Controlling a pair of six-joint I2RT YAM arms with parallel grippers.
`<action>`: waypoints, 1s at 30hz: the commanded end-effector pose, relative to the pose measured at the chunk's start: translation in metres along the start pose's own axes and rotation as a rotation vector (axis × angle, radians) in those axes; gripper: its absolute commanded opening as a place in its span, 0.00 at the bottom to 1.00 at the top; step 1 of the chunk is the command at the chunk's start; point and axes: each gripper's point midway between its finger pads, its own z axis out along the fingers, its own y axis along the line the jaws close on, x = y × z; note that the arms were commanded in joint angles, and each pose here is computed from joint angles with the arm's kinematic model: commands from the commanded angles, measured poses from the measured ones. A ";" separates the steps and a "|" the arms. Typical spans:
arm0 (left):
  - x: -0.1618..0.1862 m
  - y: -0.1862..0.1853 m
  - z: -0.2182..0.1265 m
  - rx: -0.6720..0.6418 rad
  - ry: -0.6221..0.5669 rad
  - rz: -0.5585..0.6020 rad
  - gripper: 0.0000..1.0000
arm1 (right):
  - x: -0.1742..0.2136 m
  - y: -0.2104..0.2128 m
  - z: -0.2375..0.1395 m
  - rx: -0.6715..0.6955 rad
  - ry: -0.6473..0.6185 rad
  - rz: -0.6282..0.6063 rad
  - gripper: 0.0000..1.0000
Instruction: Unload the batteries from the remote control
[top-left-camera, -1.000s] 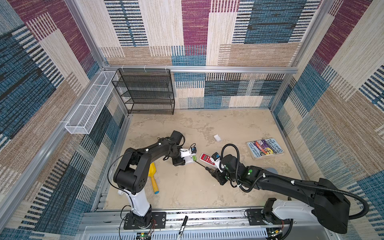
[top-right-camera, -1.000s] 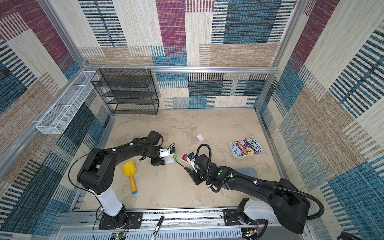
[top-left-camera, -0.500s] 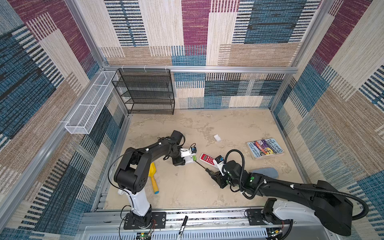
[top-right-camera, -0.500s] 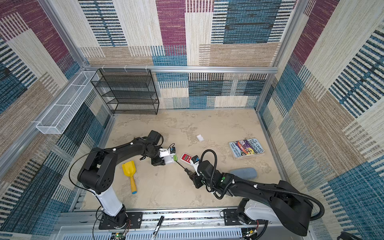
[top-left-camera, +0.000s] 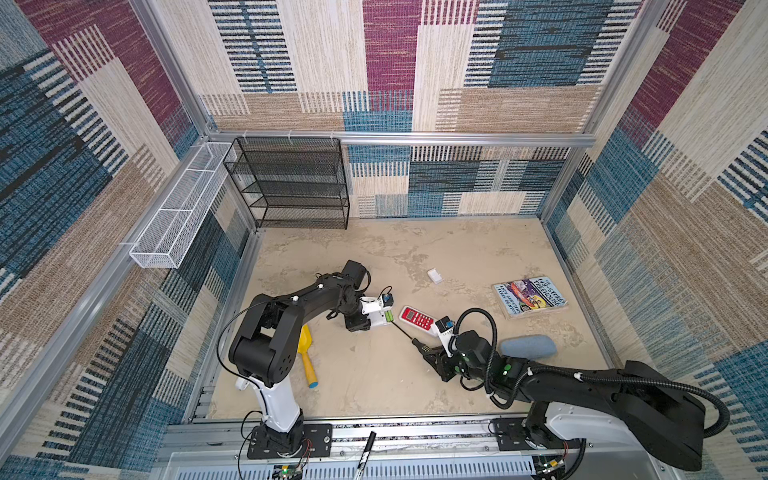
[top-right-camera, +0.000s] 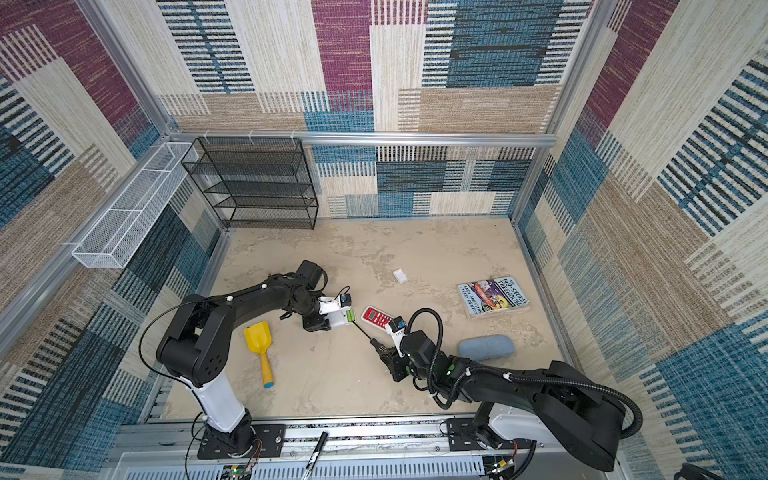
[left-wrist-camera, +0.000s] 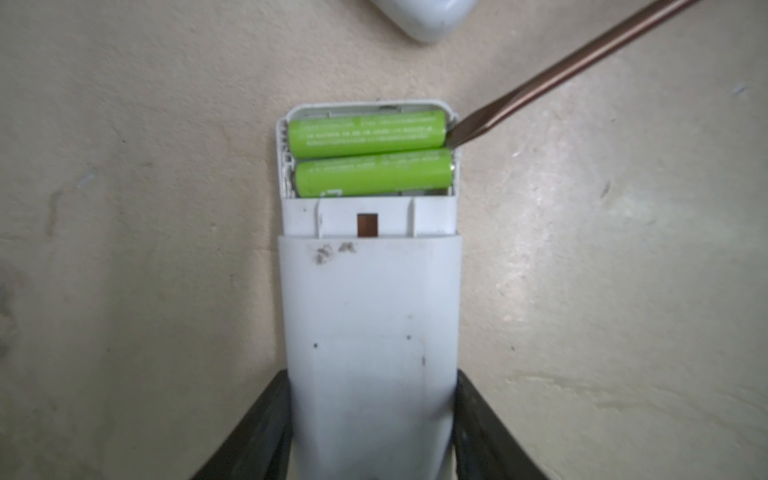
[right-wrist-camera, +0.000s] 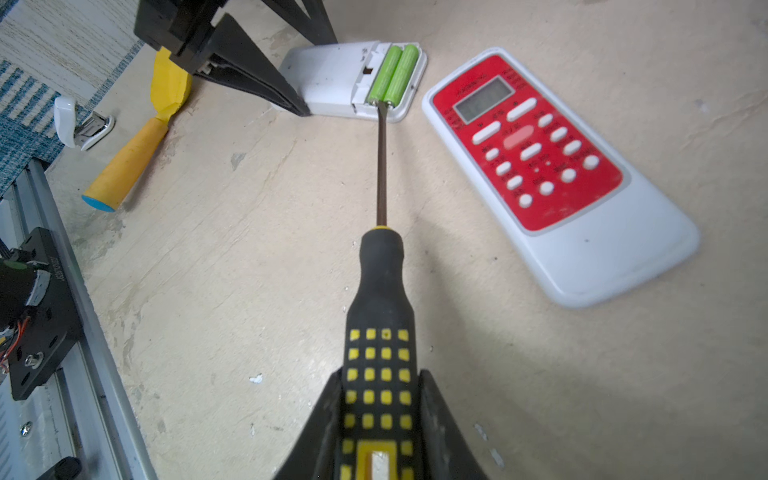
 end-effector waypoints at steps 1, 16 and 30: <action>0.031 -0.012 0.005 0.035 0.146 0.011 0.52 | -0.020 -0.005 -0.001 0.034 -0.099 0.009 0.00; 0.032 -0.010 0.006 0.029 0.157 0.009 0.51 | -0.015 0.002 -0.013 0.002 -0.068 -0.038 0.00; 0.032 -0.009 0.006 0.029 0.159 0.009 0.51 | -0.017 0.017 -0.008 -0.056 -0.060 -0.075 0.00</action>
